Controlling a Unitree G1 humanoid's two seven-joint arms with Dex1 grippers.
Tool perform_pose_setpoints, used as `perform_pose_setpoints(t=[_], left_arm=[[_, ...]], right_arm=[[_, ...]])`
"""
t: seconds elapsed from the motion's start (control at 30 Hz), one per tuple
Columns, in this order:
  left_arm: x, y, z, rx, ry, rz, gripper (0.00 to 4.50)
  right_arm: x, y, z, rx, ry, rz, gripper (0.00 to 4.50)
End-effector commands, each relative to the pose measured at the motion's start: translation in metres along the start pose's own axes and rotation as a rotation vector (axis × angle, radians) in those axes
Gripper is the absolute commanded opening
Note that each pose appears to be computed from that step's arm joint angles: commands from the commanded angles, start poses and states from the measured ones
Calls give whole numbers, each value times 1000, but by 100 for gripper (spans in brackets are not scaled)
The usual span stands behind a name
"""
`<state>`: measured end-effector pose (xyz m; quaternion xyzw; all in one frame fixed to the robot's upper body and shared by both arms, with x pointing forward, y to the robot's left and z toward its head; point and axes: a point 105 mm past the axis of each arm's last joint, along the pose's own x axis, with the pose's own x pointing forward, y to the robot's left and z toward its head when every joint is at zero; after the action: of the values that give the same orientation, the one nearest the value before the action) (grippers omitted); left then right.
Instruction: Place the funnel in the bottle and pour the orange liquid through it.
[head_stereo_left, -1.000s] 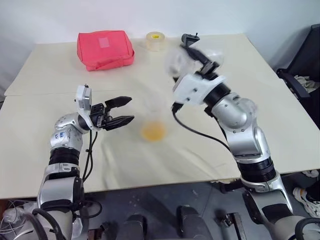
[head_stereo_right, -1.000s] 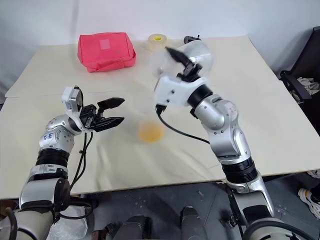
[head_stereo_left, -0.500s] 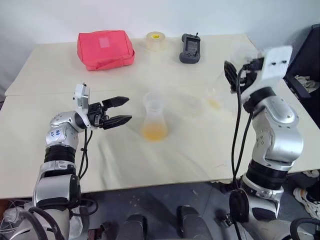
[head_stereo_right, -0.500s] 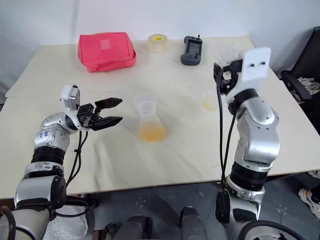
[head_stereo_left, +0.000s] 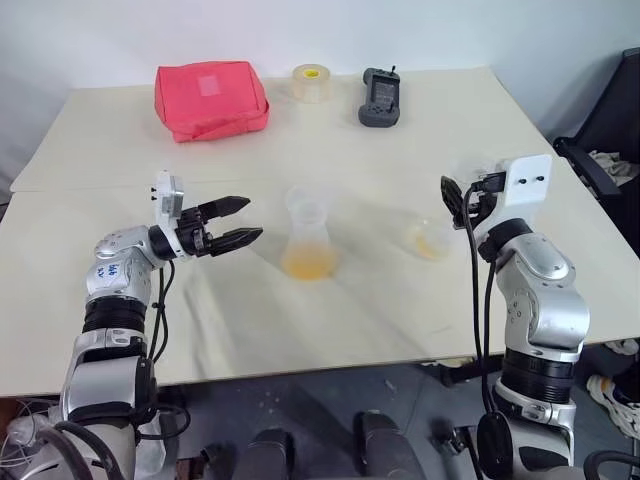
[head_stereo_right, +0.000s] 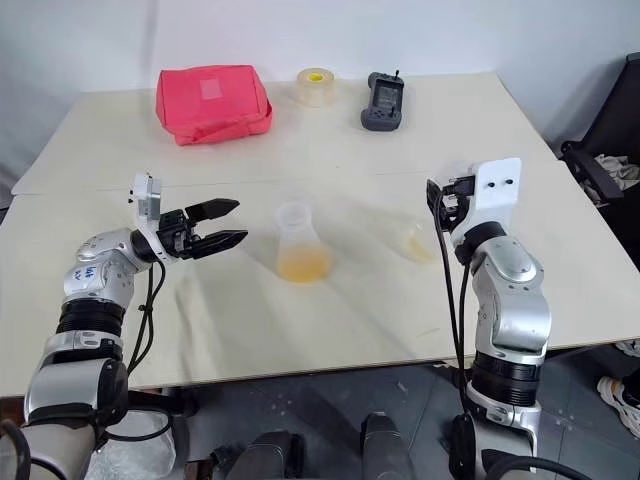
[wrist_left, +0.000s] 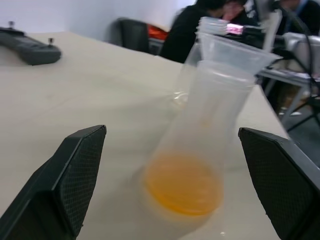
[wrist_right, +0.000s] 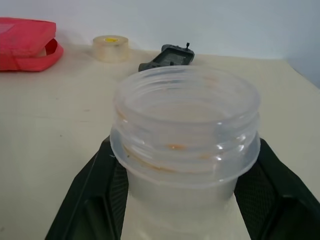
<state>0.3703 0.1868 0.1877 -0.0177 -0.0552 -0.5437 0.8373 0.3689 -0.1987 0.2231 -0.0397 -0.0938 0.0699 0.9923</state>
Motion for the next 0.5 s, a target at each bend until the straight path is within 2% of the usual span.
perform_pose_setpoints(t=[0.03, 0.07, 0.27, 0.5], left_arm=[[-2, 4, 4, 7, 41, 58, 450], [-1, 4, 5, 1, 38, 57, 450], [0, -1, 6, 3, 46, 44, 450], [-2, -6, 2, 14, 73, 16, 450]], right_arm=[[-3, -3, 10, -3, -45, -11, 411], [-3, -4, 11, -1, -52, -14, 446], [-6, -9, 26, 6, -98, -30, 449], [-10, -7, 63, -16, -191, 29, 449]])
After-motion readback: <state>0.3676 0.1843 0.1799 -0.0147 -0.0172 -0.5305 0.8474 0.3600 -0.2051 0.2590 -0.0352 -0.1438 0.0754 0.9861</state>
